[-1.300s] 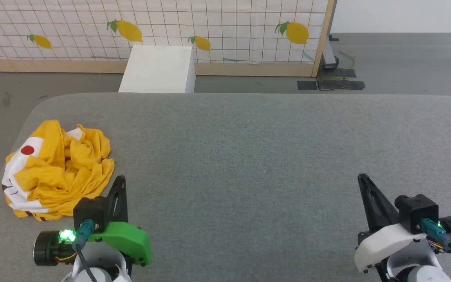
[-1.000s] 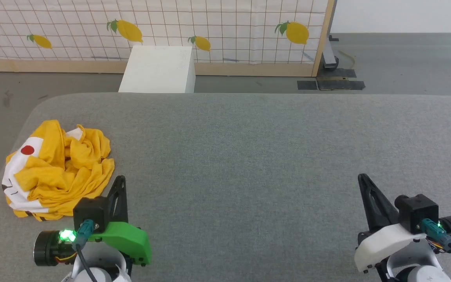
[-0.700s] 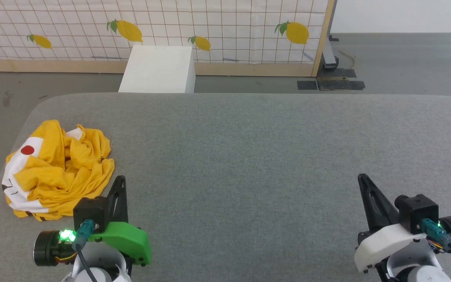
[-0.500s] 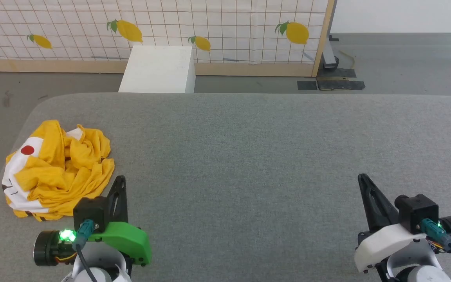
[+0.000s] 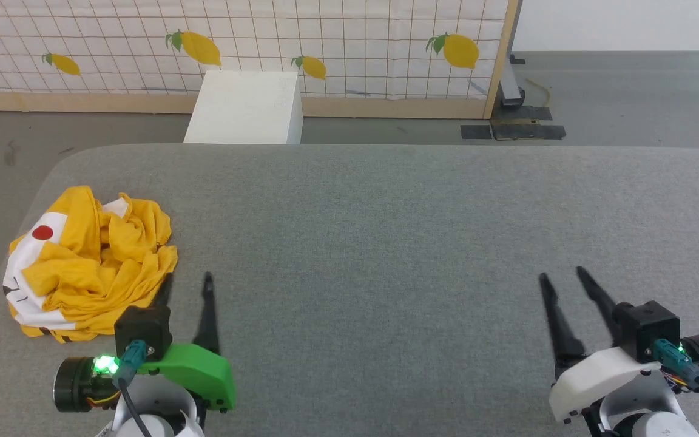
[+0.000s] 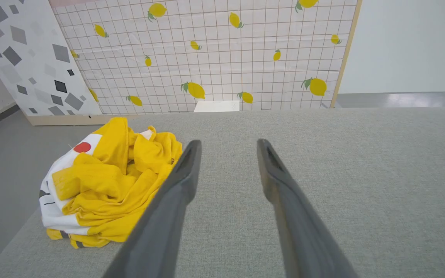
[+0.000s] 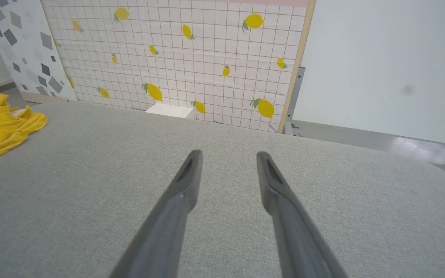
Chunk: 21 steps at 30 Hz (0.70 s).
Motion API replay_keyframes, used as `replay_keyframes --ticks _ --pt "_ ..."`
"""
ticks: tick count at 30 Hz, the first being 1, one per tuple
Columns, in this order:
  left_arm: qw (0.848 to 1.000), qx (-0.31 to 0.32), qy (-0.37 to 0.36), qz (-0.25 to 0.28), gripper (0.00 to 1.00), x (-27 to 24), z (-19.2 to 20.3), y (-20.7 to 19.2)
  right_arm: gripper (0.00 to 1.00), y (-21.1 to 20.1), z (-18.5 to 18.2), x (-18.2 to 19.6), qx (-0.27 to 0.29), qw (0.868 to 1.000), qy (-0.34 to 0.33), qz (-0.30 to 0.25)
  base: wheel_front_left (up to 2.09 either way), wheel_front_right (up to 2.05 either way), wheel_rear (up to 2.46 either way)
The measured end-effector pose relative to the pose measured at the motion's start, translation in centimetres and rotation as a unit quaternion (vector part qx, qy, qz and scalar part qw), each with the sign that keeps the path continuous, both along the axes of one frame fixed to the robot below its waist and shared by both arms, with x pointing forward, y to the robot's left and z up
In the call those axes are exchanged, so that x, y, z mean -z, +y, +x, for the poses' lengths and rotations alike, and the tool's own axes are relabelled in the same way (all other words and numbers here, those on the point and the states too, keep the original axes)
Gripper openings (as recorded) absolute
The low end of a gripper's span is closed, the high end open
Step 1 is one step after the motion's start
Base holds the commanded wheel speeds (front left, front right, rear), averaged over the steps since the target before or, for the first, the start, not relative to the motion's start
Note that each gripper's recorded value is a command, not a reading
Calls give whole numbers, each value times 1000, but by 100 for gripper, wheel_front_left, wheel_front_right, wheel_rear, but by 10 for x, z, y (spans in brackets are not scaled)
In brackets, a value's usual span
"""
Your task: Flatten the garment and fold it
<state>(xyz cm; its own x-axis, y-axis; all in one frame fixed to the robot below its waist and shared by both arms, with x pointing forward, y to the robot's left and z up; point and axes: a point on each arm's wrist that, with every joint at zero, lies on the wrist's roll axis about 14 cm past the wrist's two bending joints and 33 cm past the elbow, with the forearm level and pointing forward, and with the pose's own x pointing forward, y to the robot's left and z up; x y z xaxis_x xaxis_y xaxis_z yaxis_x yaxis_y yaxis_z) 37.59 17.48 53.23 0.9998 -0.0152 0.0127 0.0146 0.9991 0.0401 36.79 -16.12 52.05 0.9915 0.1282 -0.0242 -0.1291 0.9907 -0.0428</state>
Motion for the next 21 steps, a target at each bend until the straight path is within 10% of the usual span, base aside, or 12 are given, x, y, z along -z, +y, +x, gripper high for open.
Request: replay_keyframes --ticks 21 --pt "1000 -16 4 -15 100 9 -7 7 100 8 7 1 -13 1000 -5 8 0 0 0"
